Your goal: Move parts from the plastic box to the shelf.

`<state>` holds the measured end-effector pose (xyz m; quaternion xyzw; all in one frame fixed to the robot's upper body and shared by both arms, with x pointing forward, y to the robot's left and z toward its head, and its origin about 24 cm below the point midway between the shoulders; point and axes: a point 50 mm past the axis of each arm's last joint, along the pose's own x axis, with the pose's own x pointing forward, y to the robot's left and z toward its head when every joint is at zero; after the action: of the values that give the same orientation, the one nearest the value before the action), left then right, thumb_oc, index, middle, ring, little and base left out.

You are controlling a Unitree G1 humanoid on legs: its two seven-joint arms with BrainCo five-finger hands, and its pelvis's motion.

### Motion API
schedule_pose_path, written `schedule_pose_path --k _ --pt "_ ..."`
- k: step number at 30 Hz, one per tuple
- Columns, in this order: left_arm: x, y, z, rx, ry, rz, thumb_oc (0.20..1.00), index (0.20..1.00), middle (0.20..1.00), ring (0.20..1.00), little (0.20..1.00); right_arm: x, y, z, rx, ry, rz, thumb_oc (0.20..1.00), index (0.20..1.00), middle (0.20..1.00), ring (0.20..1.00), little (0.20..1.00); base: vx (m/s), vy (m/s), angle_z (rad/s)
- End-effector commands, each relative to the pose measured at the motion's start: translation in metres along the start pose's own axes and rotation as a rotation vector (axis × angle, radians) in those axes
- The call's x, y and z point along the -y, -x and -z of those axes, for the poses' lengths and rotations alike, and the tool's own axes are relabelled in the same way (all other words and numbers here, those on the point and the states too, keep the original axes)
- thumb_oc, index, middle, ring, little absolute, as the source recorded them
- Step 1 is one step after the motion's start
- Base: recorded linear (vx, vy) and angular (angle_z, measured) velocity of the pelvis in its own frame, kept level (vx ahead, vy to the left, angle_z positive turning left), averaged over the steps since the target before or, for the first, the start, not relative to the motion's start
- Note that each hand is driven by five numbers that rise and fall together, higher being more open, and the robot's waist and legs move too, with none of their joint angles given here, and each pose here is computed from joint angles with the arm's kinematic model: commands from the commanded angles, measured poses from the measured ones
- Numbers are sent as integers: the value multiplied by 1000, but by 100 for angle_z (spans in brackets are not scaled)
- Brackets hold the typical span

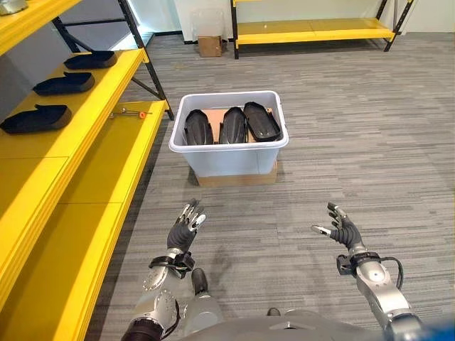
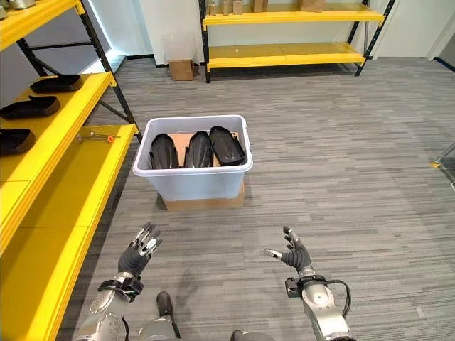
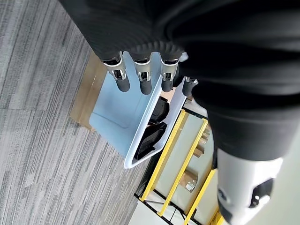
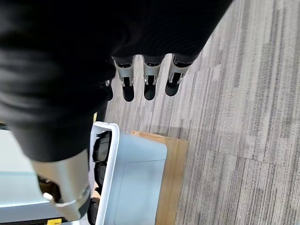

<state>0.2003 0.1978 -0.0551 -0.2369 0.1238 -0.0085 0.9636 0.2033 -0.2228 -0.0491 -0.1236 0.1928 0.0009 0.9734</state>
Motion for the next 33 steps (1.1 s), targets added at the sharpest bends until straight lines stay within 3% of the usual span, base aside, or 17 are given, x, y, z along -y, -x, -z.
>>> schedule_pose_path --k 1,3,15,19,21,24,33 --pt "-1 -6 -31 135 -64 13 1000 1000 1000 1000 1000 1 -5 -31 155 -43 -16 1000 1000 1000 1000 1000 312 300 -22" --pt "-2 -10 -30 108 -97 26 1000 1000 1000 1000 1000 -4 -8 -32 145 -130 -26 1000 1000 1000 1000 1000 351 353 -2" --pt "5 -15 -47 158 -175 -2 1000 1000 1000 1000 1000 -24 -13 -59 254 -192 6 1000 1000 1000 1000 1000 222 271 11" --pt "6 -10 -55 189 -289 17 1000 1000 1000 1000 1000 -13 -12 -60 257 -178 14 1000 1000 1000 1000 1000 387 -243 25" --pt "-3 -4 -57 209 -219 -37 1000 1000 1000 1000 1000 -12 -11 -57 248 -162 27 1000 1000 1000 1000 1000 383 -275 17" --pt "-5 2 -54 205 -267 -22 1000 1000 1000 1000 1000 -3 -9 -45 177 -174 100 1000 1000 1000 1000 1000 388 -314 8" --pt "0 5 -51 262 -50 6 1000 1000 1000 1000 1000 15 -9 -38 140 -73 104 1000 1000 1000 1000 1000 330 -334 -27"
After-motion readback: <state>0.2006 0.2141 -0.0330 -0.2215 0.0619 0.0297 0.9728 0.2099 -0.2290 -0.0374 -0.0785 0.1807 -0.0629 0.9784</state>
